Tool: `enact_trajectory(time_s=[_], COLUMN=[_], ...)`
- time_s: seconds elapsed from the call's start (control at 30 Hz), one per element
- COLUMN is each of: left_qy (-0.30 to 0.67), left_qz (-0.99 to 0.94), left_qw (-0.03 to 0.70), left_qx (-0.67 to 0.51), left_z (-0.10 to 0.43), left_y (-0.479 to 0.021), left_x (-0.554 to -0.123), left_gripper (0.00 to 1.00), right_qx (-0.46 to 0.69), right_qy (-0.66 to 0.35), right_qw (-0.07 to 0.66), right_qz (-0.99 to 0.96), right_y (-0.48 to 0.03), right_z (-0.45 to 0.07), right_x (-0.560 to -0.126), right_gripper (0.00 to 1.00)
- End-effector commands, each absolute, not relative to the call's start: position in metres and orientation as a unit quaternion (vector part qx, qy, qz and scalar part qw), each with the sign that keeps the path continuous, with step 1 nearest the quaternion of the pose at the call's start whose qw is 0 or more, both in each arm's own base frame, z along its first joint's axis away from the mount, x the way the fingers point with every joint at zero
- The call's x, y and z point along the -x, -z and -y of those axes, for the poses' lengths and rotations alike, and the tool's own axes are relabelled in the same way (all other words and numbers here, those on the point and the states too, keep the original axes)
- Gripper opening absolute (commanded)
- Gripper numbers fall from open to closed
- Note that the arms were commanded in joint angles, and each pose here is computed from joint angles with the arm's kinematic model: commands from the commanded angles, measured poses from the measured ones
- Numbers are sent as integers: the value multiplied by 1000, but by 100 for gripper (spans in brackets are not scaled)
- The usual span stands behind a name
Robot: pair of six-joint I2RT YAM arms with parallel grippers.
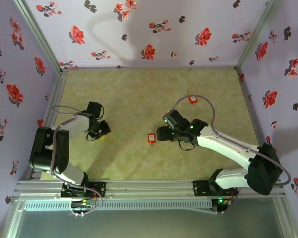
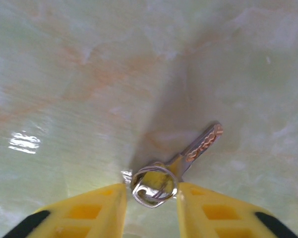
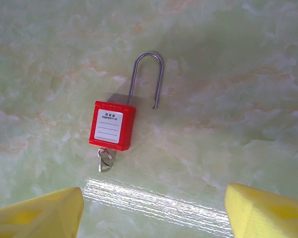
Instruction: Unlock with the key
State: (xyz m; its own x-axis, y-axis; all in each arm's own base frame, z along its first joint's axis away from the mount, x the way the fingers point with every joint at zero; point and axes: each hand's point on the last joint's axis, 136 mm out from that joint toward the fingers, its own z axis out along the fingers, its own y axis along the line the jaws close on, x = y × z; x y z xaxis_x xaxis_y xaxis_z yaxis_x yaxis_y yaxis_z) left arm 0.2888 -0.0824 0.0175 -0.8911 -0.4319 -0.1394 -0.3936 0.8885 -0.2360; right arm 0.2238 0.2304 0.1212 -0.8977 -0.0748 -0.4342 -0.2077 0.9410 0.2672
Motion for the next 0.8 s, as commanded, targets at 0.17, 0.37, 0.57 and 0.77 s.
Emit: enact_trajectory(time_s=[0.17, 0.37, 0.57, 0.77], left_qy=[105, 106, 122, 186], left_qz=[-969, -970, -968, -951], left_qw=[111, 114, 125, 156], left_qx=[194, 185, 180, 189], left_z=[87, 86, 88, 111], left_y=[-19, -24, -30, -51], left_x=[-300, -292, -286, -288], left_gripper=[13, 8, 0, 0], right_qx=[83, 87, 87, 64], right_qy=[-155, -159, -169, -221], right_qw=[210, 201, 196, 212], right_qz=[-962, -963, -962, -950], right_y=[-115, -112, -113, -128], right_z=[-231, -237, -245, -264], right_x=[-222, -223, -225, -233], right_gripper=[75, 74, 74, 75])
